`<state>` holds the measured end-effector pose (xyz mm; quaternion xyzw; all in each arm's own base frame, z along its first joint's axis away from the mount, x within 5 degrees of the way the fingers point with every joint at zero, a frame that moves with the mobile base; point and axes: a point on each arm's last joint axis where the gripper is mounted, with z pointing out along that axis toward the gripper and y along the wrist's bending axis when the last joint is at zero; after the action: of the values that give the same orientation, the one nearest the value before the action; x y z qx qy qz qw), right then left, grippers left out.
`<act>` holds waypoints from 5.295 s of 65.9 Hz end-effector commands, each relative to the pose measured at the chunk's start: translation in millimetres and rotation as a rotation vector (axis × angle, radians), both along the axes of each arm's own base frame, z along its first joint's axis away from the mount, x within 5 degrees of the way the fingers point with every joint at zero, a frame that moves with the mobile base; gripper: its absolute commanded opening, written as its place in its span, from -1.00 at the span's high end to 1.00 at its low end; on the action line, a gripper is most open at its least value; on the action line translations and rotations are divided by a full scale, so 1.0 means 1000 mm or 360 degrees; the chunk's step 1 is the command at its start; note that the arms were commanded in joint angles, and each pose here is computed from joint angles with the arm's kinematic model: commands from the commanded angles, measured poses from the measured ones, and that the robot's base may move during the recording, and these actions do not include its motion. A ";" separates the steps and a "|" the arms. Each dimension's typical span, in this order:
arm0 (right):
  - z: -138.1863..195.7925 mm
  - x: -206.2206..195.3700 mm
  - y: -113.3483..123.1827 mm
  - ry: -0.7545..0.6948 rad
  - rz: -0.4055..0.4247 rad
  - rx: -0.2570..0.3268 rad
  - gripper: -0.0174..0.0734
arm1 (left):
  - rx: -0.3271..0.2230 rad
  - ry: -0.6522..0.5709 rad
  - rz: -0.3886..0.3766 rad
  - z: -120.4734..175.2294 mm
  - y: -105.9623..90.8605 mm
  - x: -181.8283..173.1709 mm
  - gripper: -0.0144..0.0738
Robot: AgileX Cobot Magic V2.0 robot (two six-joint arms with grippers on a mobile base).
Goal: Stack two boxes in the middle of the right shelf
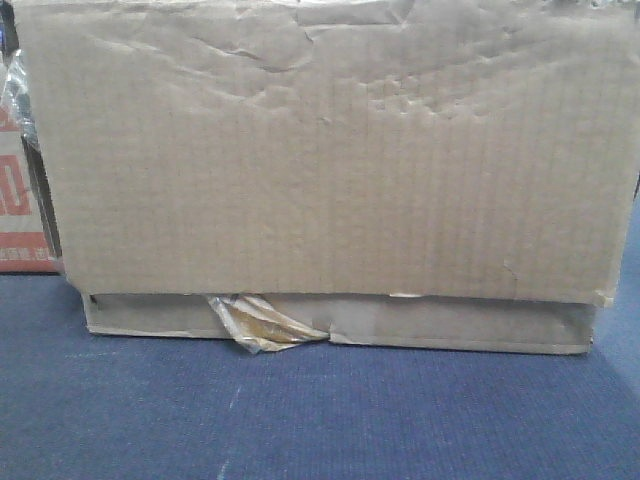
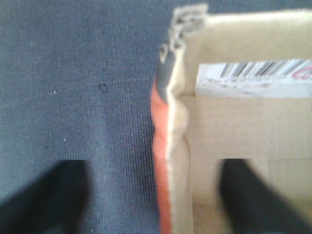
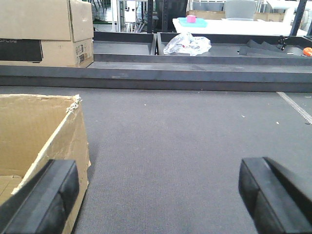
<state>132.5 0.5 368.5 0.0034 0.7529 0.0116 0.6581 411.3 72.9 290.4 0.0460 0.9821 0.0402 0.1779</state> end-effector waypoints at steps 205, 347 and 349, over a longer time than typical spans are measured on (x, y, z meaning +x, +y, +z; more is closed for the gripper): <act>0.020 -0.005 0.007 -0.0009 0.0092 -0.0012 -0.64 | -0.0357 -0.0725 -0.0340 0.178 -0.235 -0.078 -0.46; -0.006 0.160 0.096 0.1432 0.0622 -0.0150 -0.64 | -0.0289 -0.0319 -0.0202 0.116 -0.163 -0.085 -0.46; -0.007 0.161 0.097 0.1438 0.0622 -0.0150 -0.64 | -0.0290 -0.0307 -0.0201 0.114 -0.163 -0.084 -0.46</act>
<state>290.2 96.8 361.6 -0.1593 0.9507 0.0999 0.2467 323.0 -88.5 408.1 0.0890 0.9542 -0.0496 0.2814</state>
